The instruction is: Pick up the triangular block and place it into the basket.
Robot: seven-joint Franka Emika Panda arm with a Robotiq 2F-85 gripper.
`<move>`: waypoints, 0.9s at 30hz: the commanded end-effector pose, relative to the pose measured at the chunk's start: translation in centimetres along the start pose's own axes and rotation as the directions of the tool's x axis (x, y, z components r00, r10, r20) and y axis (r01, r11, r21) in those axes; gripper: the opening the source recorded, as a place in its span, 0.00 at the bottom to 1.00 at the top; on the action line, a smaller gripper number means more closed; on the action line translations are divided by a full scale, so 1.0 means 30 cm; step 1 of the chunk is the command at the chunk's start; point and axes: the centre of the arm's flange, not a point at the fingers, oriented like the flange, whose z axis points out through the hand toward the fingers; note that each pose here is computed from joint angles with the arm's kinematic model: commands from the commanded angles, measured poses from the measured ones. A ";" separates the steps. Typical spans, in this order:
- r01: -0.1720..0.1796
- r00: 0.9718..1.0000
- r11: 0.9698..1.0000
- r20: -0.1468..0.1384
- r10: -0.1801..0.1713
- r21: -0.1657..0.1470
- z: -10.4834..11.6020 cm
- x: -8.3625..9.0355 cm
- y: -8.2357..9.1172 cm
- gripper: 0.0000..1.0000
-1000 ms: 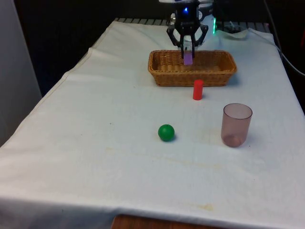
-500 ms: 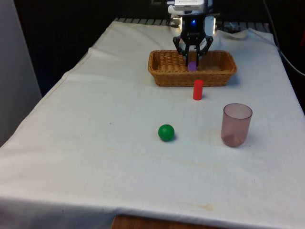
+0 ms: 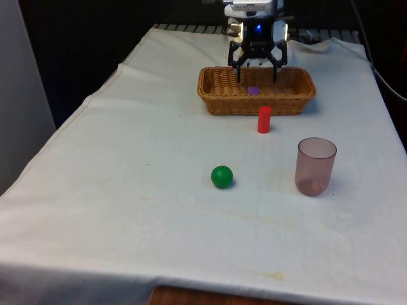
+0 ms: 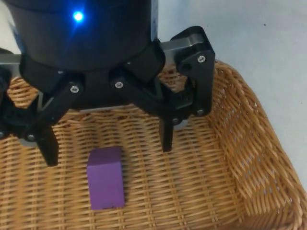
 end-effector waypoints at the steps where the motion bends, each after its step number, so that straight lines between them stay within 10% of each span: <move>1: 0.000 1.000 1.000 -0.011 0.000 0.008 -0.016 -0.003 -0.009 1.00; 27: -0.005 0.999 0.999 -0.054 0.007 0.048 -0.203 0.243 0.054 1.00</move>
